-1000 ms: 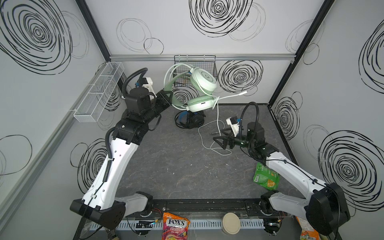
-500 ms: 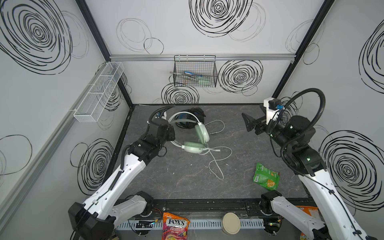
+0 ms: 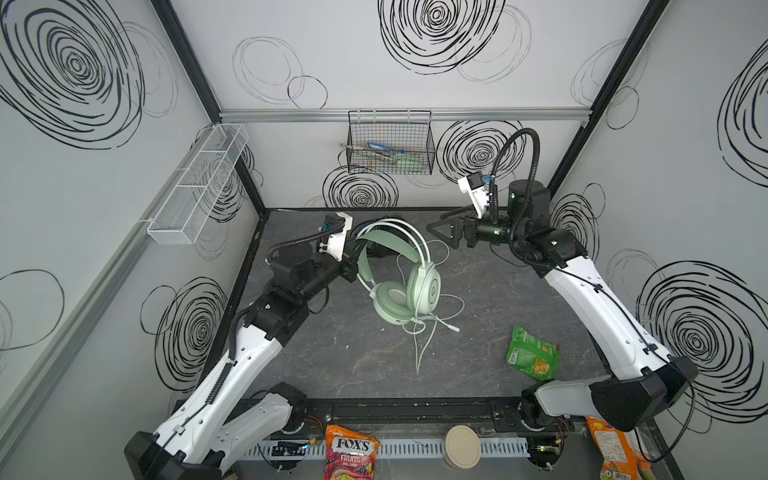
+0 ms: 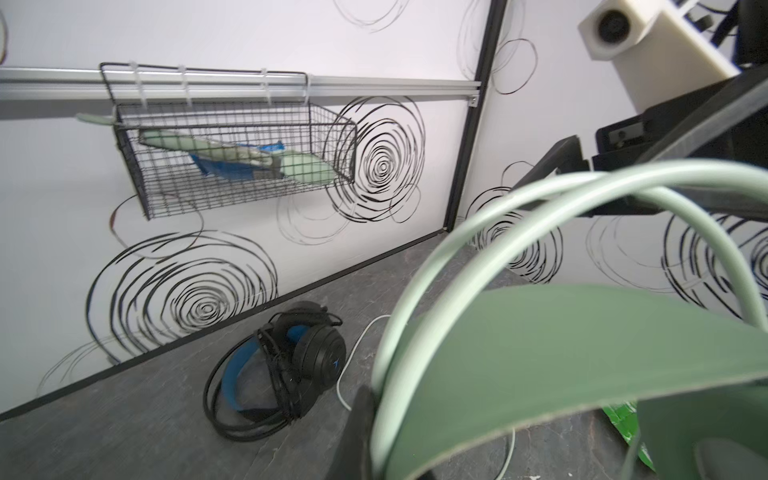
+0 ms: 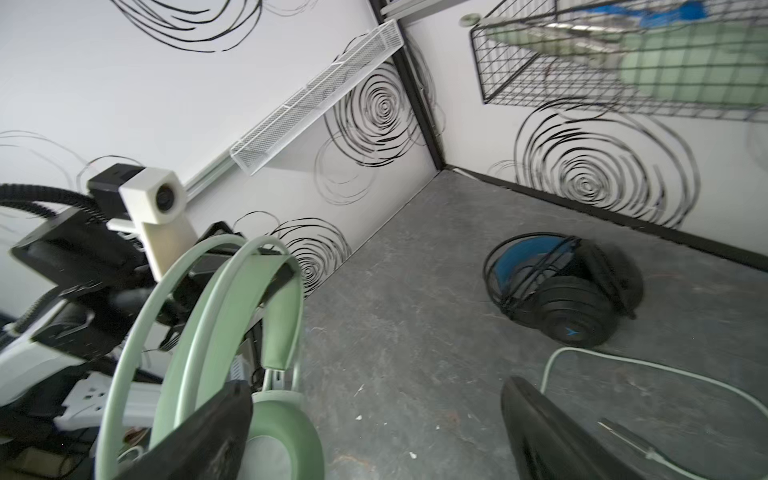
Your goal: Wrap the headphones
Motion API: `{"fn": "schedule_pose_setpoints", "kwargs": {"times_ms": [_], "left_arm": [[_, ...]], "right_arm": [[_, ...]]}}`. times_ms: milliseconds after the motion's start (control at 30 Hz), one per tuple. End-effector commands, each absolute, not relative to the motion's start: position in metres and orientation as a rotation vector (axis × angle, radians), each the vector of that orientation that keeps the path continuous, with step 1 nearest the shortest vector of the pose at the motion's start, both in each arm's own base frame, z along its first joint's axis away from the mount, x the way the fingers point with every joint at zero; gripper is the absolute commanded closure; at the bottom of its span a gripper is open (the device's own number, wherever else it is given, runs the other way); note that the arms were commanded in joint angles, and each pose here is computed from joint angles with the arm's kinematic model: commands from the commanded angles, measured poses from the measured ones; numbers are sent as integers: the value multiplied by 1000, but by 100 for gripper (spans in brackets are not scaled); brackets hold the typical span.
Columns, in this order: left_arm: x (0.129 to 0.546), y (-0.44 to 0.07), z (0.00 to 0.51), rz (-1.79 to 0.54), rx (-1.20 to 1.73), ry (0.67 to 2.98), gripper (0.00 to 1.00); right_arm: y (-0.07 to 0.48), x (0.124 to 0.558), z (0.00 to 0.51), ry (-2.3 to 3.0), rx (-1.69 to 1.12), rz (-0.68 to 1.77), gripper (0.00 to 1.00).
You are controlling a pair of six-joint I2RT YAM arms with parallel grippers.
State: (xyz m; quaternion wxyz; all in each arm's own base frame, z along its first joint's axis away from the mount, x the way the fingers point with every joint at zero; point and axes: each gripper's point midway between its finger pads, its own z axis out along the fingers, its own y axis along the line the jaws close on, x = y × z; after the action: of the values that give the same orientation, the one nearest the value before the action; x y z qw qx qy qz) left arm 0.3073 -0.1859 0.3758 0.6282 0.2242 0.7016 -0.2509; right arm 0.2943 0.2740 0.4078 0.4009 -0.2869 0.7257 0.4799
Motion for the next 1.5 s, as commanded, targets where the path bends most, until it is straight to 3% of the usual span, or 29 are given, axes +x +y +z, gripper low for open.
{"fn": "schedule_pose_setpoints", "kwargs": {"times_ms": [0, 300, 467, 733, 1333, 1400, 1467], "left_arm": [[297, -206, 446, -634, 613, 1343, 100], [313, -221, 439, -639, 664, 1332, 100], [319, -208, 434, -590, 650, 1343, 100], [334, -176, 393, -386, 635, 1431, 100], [320, -221, 417, -620, 710, 1328, 100], [324, -223, 414, -626, 700, 1333, 100], [330, -223, 412, -620, 680, 1338, 100]], "right_arm": [[292, 259, 421, 1762, -860, 1444, 3], [288, 231, 430, 1698, -907, 1604, 3], [261, 247, 420, 1755, -767, 1584, 3], [263, 264, 422, 1805, -717, 1602, 3], [309, 240, 405, 1783, -920, 1747, 1], [312, 237, 400, 1787, -936, 1763, 7], [311, 237, 397, 1787, -934, 1781, 21]]}}
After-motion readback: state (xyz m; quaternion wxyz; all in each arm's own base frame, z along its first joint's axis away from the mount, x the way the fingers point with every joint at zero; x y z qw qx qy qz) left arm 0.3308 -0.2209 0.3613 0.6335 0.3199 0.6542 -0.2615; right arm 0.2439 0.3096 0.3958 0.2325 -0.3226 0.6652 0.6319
